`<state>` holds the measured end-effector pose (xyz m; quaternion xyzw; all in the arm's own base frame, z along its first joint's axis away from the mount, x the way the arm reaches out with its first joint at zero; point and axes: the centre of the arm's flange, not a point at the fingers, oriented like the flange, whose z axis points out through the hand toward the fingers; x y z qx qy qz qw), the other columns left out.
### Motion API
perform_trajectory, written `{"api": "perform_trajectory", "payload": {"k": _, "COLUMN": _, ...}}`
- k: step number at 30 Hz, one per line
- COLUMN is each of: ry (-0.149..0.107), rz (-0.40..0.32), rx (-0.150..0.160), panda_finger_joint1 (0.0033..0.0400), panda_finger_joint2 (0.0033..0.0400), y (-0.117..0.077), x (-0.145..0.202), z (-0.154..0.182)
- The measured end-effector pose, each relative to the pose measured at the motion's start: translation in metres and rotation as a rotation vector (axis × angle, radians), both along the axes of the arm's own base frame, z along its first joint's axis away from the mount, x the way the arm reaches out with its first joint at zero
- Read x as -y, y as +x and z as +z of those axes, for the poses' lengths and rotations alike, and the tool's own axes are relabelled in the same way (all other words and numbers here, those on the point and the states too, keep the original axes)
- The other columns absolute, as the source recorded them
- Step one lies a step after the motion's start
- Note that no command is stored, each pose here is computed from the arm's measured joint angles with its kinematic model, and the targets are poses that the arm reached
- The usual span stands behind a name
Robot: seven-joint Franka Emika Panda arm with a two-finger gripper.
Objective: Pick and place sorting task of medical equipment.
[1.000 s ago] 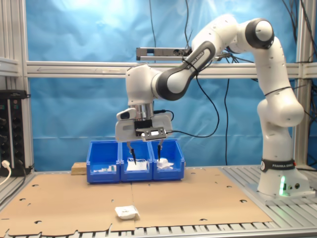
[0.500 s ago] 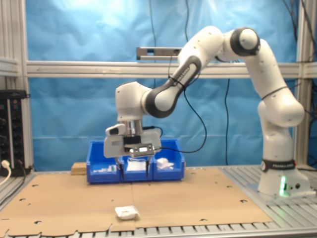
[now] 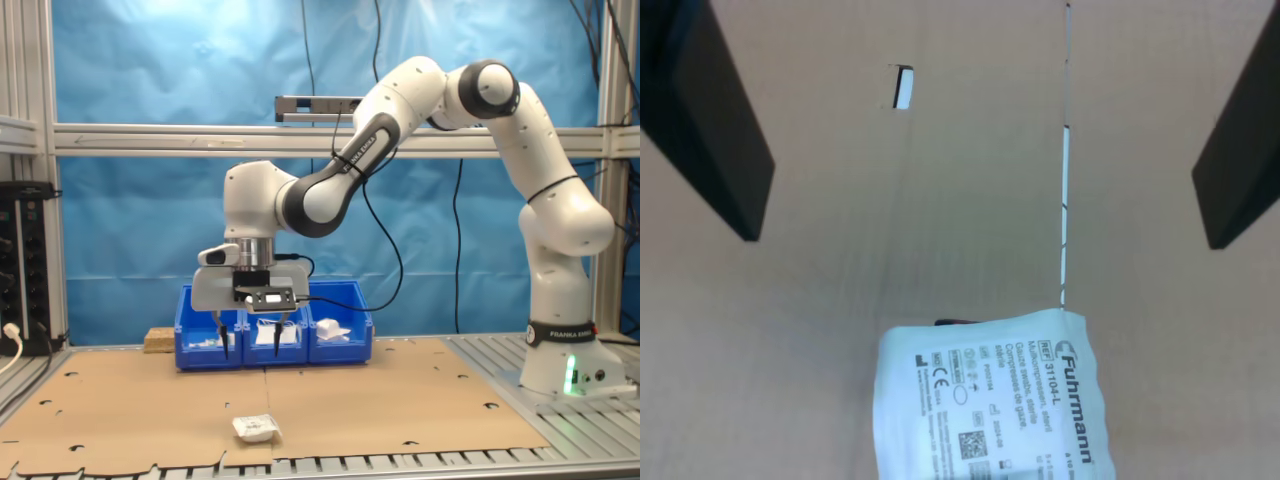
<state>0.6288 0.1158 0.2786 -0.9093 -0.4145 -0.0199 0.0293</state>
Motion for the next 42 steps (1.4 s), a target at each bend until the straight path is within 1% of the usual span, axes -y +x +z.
{"api": "perform_trajectory", "payload": {"k": 4, "ry": 0.005, "rz": 0.01, "rx": 0.004, "panda_finger_joint1": 0.04, "panda_finger_joint2": 0.04, "y": 0.002, "x": -0.003, "z": -0.007}}
{"api": "perform_trajectory", "payload": {"k": 8, "ry": 0.008, "rz": 0.02, "rx": -0.002, "panda_finger_joint1": 0.04, "panda_finger_joint2": 0.04, "y": 0.002, "x": -0.007, "z": -0.019}}
{"api": "perform_trajectory", "payload": {"k": 16, "ry": 0.013, "rz": 0.038, "rx": -0.033, "panda_finger_joint1": 0.04, "panda_finger_joint2": 0.04, "y": -0.002, "x": -0.016, "z": -0.047}}
{"api": "perform_trajectory", "payload": {"k": 26, "ry": 0.017, "rz": 0.049, "rx": -0.06, "panda_finger_joint1": 0.04, "panda_finger_joint2": 0.04, "y": -0.006, "x": -0.023, "z": -0.072}}
{"api": "perform_trajectory", "payload": {"k": 42, "ry": 0.028, "rz": 0.057, "rx": -0.071, "panda_finger_joint1": 0.04, "panda_finger_joint2": 0.04, "y": -0.001, "x": -0.025, "z": -0.096}}
